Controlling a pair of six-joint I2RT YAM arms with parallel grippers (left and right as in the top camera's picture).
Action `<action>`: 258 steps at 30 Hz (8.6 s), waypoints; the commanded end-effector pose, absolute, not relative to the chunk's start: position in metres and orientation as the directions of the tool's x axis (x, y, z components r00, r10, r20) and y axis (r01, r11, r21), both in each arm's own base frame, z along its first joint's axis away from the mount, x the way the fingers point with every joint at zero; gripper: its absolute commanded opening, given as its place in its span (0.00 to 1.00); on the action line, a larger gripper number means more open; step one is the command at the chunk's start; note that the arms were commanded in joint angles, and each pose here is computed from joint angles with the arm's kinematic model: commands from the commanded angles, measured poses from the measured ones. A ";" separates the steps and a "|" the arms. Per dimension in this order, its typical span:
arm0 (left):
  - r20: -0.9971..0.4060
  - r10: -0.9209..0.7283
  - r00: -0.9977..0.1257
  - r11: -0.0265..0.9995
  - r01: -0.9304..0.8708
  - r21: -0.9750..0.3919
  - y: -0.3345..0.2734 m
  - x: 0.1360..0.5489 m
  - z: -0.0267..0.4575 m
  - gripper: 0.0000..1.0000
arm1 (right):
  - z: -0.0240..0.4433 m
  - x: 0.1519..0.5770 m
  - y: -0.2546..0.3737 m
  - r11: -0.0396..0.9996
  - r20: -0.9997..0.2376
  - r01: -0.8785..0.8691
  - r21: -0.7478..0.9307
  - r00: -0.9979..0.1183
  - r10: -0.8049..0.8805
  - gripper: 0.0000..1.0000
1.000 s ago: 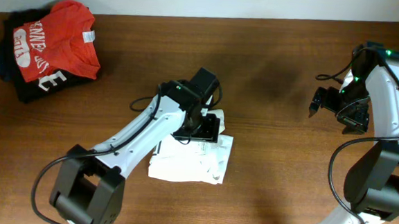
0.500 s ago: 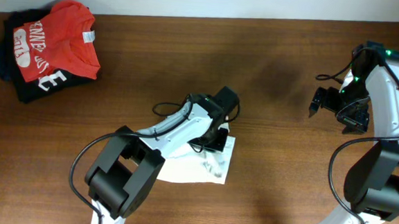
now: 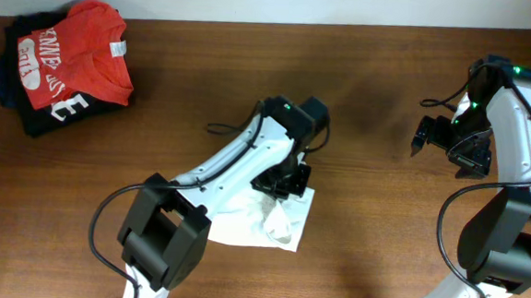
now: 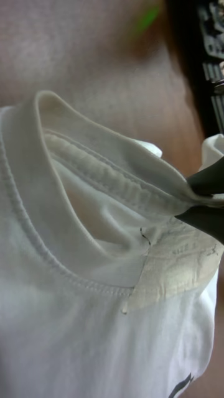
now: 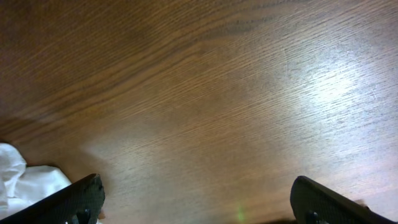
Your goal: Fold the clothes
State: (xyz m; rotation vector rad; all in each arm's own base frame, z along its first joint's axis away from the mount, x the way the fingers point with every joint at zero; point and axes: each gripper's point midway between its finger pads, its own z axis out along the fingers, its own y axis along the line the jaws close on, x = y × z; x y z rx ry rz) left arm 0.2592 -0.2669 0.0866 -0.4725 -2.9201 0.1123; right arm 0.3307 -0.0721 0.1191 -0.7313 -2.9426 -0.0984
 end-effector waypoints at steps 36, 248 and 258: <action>0.046 0.571 -0.820 0.580 0.364 -0.729 -0.220 0.304 0.074 0.99 | 0.125 0.332 -0.075 0.881 0.098 0.473 0.029 -0.878 0.468 0.99; -0.995 -0.064 -0.073 0.998 0.026 -0.066 -0.001 0.246 0.158 0.99 | 0.160 0.244 0.027 0.988 -0.998 -0.155 0.017 -0.063 0.008 0.99; -0.995 -0.064 -0.073 0.998 0.026 -0.066 -0.001 0.246 0.158 0.99 | 0.160 0.244 0.027 0.988 -0.998 -0.155 0.017 -0.063 0.008 0.99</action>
